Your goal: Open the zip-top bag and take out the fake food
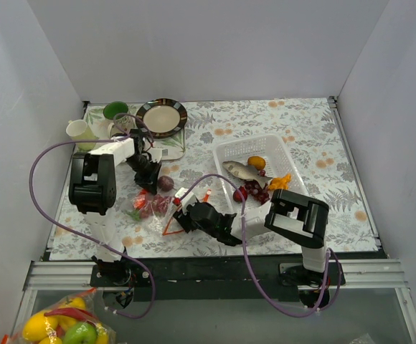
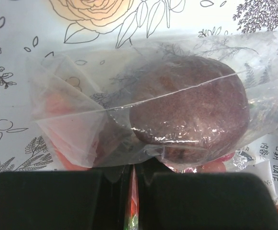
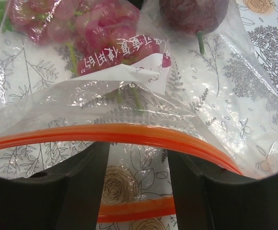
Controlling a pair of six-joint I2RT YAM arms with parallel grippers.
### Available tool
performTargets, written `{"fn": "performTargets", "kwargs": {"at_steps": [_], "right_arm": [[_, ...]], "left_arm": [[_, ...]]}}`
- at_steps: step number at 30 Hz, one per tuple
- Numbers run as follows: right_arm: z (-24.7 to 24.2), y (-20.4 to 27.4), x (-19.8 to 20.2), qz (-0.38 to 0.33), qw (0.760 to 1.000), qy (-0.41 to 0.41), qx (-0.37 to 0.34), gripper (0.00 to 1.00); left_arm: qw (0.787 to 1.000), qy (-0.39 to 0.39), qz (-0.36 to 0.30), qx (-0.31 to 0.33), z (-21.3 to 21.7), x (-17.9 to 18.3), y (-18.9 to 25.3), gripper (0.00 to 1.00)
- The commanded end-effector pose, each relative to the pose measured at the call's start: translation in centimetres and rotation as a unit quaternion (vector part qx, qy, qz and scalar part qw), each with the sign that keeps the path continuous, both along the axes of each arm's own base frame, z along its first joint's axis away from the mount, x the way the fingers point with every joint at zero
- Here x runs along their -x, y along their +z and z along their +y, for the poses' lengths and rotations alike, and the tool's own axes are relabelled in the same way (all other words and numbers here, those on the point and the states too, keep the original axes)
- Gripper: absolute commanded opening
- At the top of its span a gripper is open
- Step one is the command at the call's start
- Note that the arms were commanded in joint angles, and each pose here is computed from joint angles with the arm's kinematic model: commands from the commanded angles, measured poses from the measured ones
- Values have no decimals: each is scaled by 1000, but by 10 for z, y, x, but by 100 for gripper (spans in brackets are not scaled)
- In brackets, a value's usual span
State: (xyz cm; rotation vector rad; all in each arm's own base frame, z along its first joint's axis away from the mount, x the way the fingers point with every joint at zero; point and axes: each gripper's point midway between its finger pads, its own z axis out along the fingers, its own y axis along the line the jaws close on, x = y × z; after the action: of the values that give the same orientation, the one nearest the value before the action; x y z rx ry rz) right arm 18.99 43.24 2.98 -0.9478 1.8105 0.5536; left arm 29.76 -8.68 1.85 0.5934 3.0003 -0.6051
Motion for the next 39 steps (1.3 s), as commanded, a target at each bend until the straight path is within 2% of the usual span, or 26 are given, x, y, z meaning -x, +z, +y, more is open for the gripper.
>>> {"fn": "performTargets", "kwargs": {"at_steps": [1, 10, 13, 16, 17, 19, 20, 26, 31, 39], "right_arm": [[14, 23, -6, -25, 998, 3, -54, 58], [49, 15, -10, -27, 998, 36, -44, 56], [53, 12, -15, -21, 998, 38, -47, 51], [56, 11, -19, -12, 998, 37, -49, 35], [57, 12, -20, -10, 998, 35, -50, 21], [54, 12, -21, -9, 998, 33, -48, 4], [52, 13, -20, -8, 998, 31, -48, 1], [20, 23, -10, 7, 999, 13, -39, 1], [-4, 52, 17, 12, 999, 11, -46, 1], [-47, 61, 52, 34, 999, -19, -10, 1]], "left_arm": [[1000, -13, -18, -17, -2, -10, 0, 0], [999, -18, -14, -23, -3, -8, -2, 0], [999, -19, -13, -22, -4, -7, -2, 0], [999, -21, -12, -23, -4, -6, -2, 0], [999, -21, -11, -24, -3, -5, -2, 0], [999, -23, -13, -25, -3, -6, -2, 0], [999, -22, -14, -26, -3, -6, -1, 0], [999, -18, -36, -26, -1, -12, 7, 0], [998, -8, -57, -24, -1, -24, 18, 0], [995, -7, -94, -17, -2, -32, 42, 0]]}}
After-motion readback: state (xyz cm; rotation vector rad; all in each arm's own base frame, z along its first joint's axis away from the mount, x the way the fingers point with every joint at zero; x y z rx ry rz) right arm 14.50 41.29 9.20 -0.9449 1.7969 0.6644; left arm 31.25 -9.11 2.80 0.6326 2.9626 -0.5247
